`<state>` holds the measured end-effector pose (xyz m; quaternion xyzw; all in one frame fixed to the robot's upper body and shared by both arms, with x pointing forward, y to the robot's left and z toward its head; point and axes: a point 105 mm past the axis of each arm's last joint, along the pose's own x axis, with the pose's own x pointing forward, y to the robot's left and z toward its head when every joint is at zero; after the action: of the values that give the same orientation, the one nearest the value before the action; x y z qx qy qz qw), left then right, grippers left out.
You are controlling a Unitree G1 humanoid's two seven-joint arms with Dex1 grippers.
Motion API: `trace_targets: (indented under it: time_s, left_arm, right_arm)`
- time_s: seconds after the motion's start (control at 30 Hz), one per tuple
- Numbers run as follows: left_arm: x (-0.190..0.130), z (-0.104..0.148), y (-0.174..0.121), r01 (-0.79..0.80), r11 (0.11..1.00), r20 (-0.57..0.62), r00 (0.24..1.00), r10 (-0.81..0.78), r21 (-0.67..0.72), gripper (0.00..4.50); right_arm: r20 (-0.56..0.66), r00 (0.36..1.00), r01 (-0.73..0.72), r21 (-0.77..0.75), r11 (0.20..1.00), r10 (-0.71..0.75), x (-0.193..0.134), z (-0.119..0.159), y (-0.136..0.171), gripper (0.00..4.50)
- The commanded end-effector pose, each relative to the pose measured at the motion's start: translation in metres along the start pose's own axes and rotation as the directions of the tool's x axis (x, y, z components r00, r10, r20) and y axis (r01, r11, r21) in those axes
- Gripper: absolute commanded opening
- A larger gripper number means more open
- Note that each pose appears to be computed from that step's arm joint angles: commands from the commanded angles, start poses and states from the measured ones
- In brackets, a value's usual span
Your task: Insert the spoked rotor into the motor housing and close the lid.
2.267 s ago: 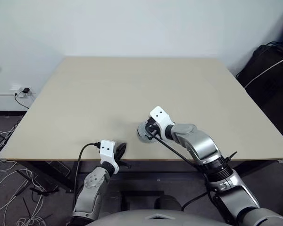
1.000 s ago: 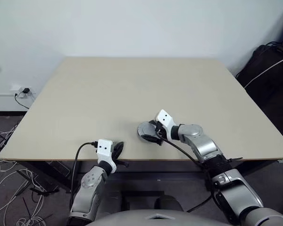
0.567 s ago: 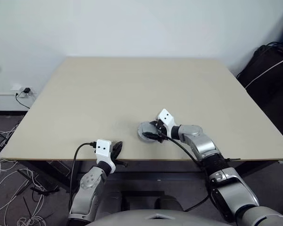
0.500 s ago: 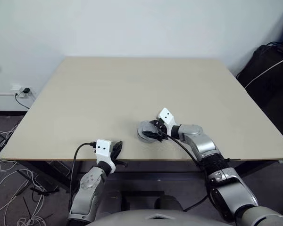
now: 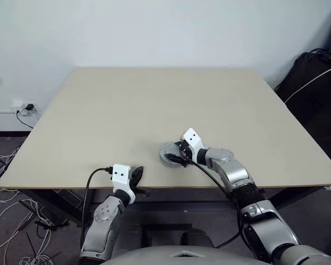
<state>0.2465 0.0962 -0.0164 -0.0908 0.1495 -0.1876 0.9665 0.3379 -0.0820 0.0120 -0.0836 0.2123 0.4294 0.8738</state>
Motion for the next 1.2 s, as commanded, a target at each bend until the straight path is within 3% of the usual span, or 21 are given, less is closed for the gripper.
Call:
trace_targets:
  time_s: [0.03, 0.93, 1.2]
  left_arm:
    - [0.003, 0.016, -0.005, 0.012, 1.000, 0.059, 0.998, -0.013, 0.012, 0.00]
    - [0.003, 0.015, -0.004, 0.009, 1.000, 0.060, 0.998, -0.010, 0.015, 0.00]
    - [0.012, 0.032, 0.002, 0.007, 0.999, 0.121, 0.993, -0.012, 0.041, 0.00]
  right_arm:
    - [0.003, 1.000, 0.026, -0.037, 0.999, -0.025, 0.002, 0.008, -0.003, 3.22]
    - [-0.157, 0.982, 0.085, -0.112, 0.990, -0.102, 0.007, -0.011, -0.011, 3.22]
    - [-0.169, 0.982, 0.059, -0.111, 0.992, -0.078, 0.006, -0.009, -0.011, 3.22]
